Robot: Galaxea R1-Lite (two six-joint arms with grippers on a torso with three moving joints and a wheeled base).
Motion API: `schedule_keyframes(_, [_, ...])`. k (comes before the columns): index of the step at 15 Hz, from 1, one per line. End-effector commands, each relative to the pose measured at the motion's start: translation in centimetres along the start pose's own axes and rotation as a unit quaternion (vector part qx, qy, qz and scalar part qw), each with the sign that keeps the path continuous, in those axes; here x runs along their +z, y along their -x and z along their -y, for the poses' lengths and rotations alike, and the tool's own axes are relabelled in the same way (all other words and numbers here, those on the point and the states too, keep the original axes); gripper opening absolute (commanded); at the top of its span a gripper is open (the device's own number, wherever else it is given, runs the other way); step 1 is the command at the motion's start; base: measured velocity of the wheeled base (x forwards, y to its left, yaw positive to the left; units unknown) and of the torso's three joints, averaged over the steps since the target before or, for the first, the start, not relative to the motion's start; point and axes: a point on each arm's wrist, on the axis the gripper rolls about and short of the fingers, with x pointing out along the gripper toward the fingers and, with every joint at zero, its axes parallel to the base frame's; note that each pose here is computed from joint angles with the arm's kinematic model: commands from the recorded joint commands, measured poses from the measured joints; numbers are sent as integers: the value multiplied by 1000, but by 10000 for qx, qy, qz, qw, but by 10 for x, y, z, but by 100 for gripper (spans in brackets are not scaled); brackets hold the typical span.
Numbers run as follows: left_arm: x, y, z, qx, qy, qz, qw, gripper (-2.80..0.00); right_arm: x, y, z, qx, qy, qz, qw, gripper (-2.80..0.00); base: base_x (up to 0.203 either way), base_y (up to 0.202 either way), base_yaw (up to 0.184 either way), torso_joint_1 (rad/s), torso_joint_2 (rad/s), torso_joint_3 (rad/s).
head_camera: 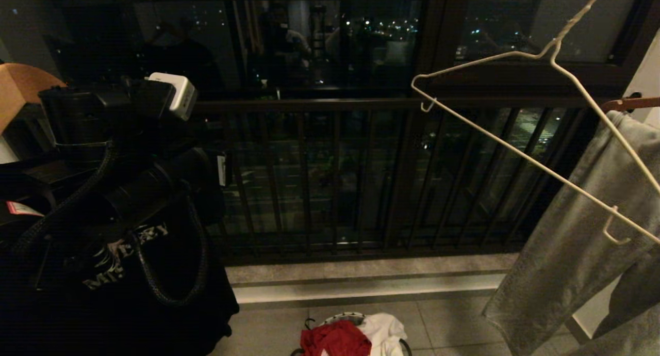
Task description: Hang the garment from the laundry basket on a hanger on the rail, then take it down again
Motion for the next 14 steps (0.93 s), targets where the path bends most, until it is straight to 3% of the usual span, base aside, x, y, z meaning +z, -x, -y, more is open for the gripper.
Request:
schedule_keyframes(1, [4,4,-2,21,19,88,10000,-280,-2,18,-4,-99,-99,324,9994,-280,0,0,0,0,0,0])
schedule_keyframes(3, [9,11,-5,26,119,187,9998,-280,2,21,-2,-310,-238,377,9985,-280,0,0,0,0,0,0])
schedule_keyframes(6, [9,30,-8,-8,153,264,9995,-280,6,29,-1,-779,-781,503,9926,-280,0,0,0,0,0,0])
schedule_keyframes(8, [-4,49,-12,-12,135,119,9998,-280,5,34,-1,-946,-1026,590,9885,-280,0,0,0,0,0,0])
schedule_keyframes(10, [-18,75,-19,8,115,22,9999,-280,6,51,-4,-1023,-1034,843,9858,-280,0,0,0,0,0,0])
schedule_keyframes(12, [-21,107,-28,201,171,198,9995,-280,7,64,-6,-1028,-1159,628,9859,-280,0,0,0,0,0,0])
schedule_keyframes(14, [-26,131,-45,715,184,264,9969,-280,11,71,-6,-1002,-1384,551,9837,-280,0,0,0,0,0,0])
